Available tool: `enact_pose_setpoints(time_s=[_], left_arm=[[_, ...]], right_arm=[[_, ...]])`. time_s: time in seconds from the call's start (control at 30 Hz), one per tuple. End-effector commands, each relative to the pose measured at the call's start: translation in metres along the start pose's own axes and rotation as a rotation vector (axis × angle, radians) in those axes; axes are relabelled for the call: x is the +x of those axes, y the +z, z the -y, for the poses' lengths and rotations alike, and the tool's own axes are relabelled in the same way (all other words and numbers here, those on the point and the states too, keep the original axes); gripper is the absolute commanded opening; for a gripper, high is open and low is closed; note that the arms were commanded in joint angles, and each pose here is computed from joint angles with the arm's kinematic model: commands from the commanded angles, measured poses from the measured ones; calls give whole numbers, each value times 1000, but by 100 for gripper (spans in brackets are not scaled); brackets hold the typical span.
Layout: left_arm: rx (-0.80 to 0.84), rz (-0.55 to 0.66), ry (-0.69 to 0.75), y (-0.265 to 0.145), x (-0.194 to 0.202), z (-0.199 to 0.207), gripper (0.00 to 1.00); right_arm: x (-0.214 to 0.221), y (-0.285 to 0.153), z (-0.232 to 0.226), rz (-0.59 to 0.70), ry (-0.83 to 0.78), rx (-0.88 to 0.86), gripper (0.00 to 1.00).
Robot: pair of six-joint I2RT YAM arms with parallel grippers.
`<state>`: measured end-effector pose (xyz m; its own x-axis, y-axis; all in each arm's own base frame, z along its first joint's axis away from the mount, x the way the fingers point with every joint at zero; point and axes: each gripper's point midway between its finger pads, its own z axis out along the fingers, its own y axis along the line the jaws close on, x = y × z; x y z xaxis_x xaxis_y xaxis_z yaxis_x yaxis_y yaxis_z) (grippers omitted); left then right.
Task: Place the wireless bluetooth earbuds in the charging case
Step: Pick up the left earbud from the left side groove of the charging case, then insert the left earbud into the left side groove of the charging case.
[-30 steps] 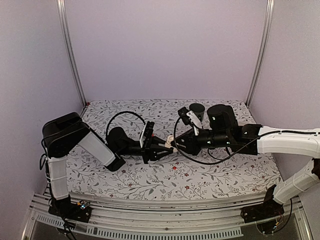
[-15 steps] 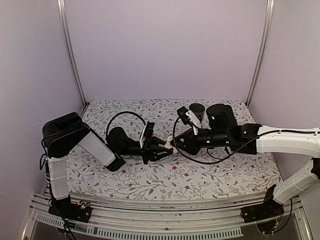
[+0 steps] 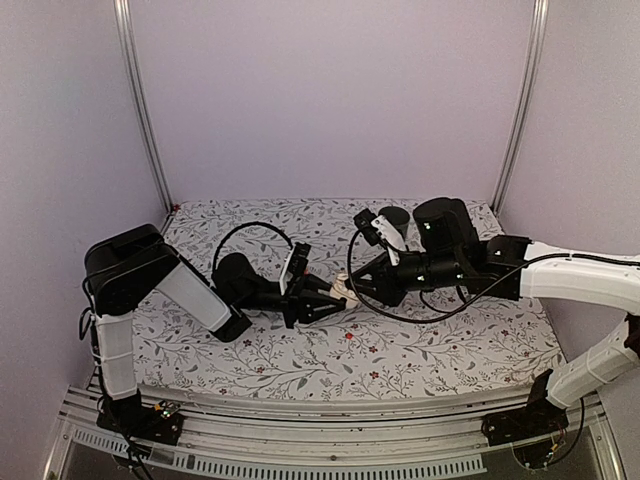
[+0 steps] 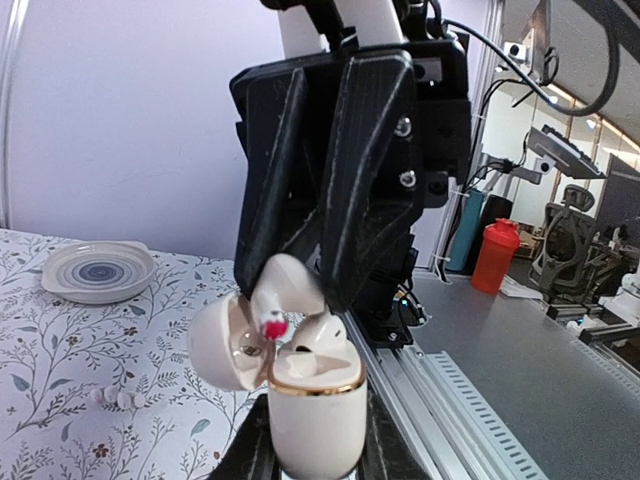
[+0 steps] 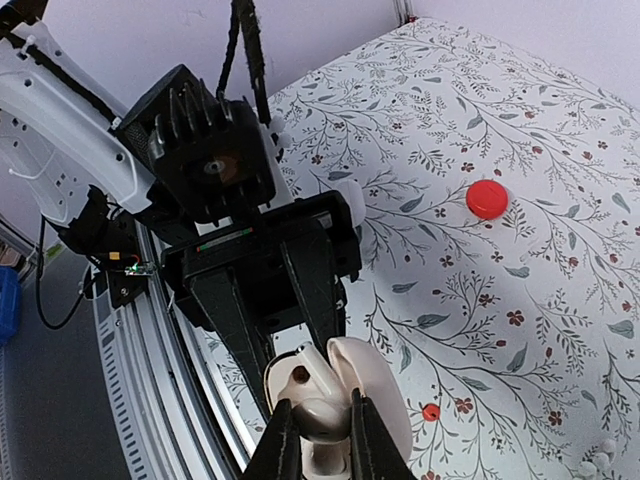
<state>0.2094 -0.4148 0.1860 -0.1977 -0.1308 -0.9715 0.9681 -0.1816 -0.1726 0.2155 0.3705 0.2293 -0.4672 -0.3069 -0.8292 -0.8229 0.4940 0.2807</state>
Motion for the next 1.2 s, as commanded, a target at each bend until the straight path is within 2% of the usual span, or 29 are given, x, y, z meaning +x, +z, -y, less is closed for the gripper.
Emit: enact_pose_setpoints(time_s=[0.0,0.33,0.5,0.8,1.17], left_arm=[[116,130,177,-7,-43,30,0],[149,76,96,-13,-33,31,0],[161,49,40,-16,-28,29,0],[207,17,1,-18,-23,37,0],[239,-47,-19,-17,-12,43,0]], right_arm=[[-10,-16,0,-19,-61,55,10],[5,-17,-10,-153,-149,78,10],[-8,-24,-23,-151,-183,67,10],[14,-10,-35,-289,-269,67,10],[20,-9,-28,-326,-300,120,9]])
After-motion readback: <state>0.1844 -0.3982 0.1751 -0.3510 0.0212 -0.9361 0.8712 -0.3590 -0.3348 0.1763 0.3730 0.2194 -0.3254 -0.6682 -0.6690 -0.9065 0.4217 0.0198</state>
